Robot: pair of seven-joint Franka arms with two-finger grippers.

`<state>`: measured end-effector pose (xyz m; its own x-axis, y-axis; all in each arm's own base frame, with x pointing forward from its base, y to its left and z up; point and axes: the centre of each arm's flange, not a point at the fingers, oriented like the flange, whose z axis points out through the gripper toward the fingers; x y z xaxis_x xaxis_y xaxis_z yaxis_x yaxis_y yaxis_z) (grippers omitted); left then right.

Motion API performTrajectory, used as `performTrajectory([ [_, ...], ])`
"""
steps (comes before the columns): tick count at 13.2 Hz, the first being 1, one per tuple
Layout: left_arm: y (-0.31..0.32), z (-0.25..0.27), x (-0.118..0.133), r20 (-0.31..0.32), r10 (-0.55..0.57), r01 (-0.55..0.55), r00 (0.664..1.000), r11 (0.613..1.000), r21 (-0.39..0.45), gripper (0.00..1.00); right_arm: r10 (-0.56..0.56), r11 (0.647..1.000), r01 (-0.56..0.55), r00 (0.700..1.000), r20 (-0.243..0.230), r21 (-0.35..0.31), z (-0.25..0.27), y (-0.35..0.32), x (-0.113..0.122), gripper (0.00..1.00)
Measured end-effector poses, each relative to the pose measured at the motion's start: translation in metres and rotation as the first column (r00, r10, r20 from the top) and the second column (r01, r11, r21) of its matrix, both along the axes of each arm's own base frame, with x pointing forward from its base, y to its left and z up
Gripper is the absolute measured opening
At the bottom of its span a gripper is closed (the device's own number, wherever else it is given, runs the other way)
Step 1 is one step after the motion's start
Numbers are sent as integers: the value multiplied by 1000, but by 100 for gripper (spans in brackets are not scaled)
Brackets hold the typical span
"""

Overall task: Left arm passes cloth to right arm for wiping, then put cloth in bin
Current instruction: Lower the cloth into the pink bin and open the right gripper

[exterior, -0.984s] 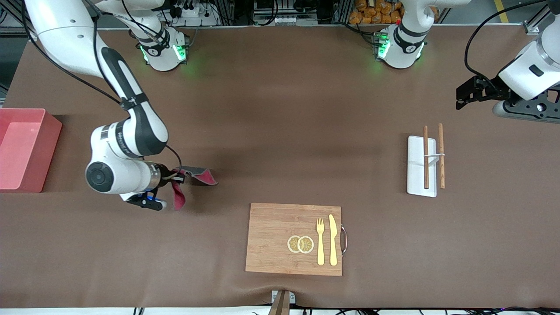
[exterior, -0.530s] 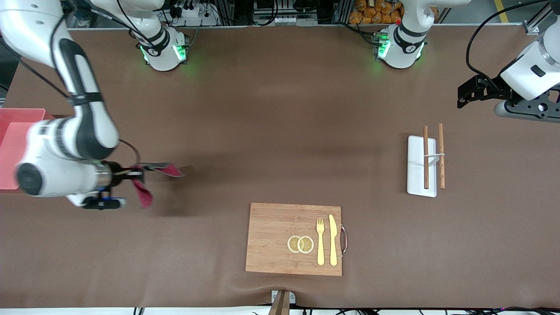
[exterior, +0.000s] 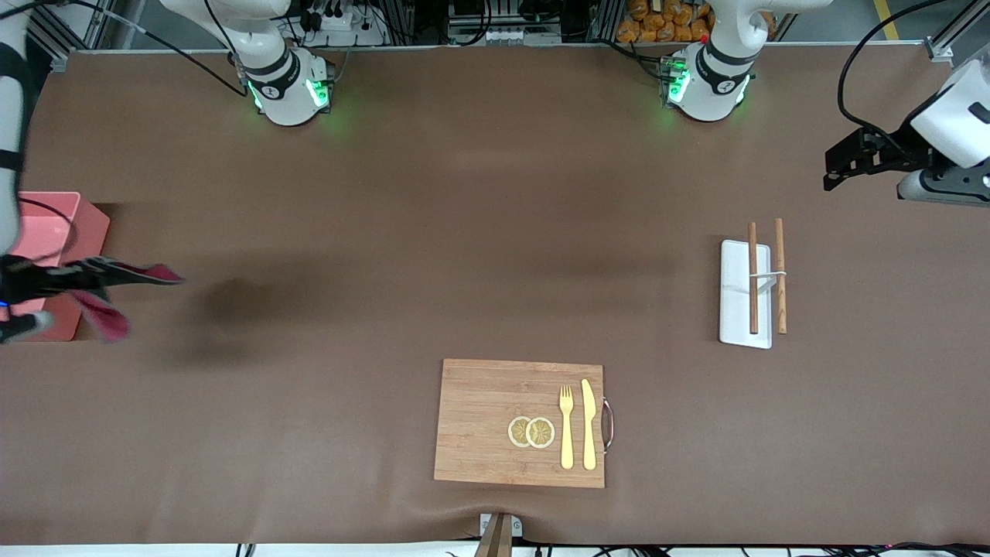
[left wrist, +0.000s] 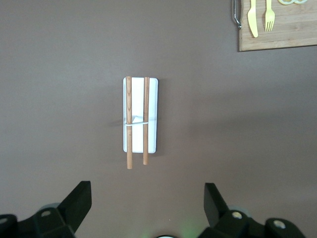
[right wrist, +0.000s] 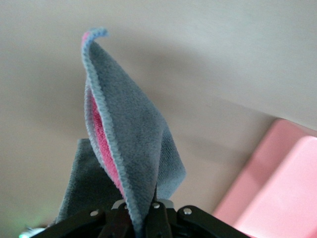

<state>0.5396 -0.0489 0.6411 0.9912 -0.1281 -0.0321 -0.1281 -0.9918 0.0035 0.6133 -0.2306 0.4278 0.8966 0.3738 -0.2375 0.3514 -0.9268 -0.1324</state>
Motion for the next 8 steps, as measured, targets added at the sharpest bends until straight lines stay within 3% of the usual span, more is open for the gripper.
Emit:
performTrajectory([
  [5, 1, -8, 5, -14, 4, -4, 1000, 1000, 2, 100, 36, 999, -36, 999, 26, -28, 11, -88, -33, 3],
  [8, 15, -8, 7, -13, 30, -30, 999, 1000, 2, 100, 79, 994, -72, 993, 89, -86, 18, -129, -41, 3],
])
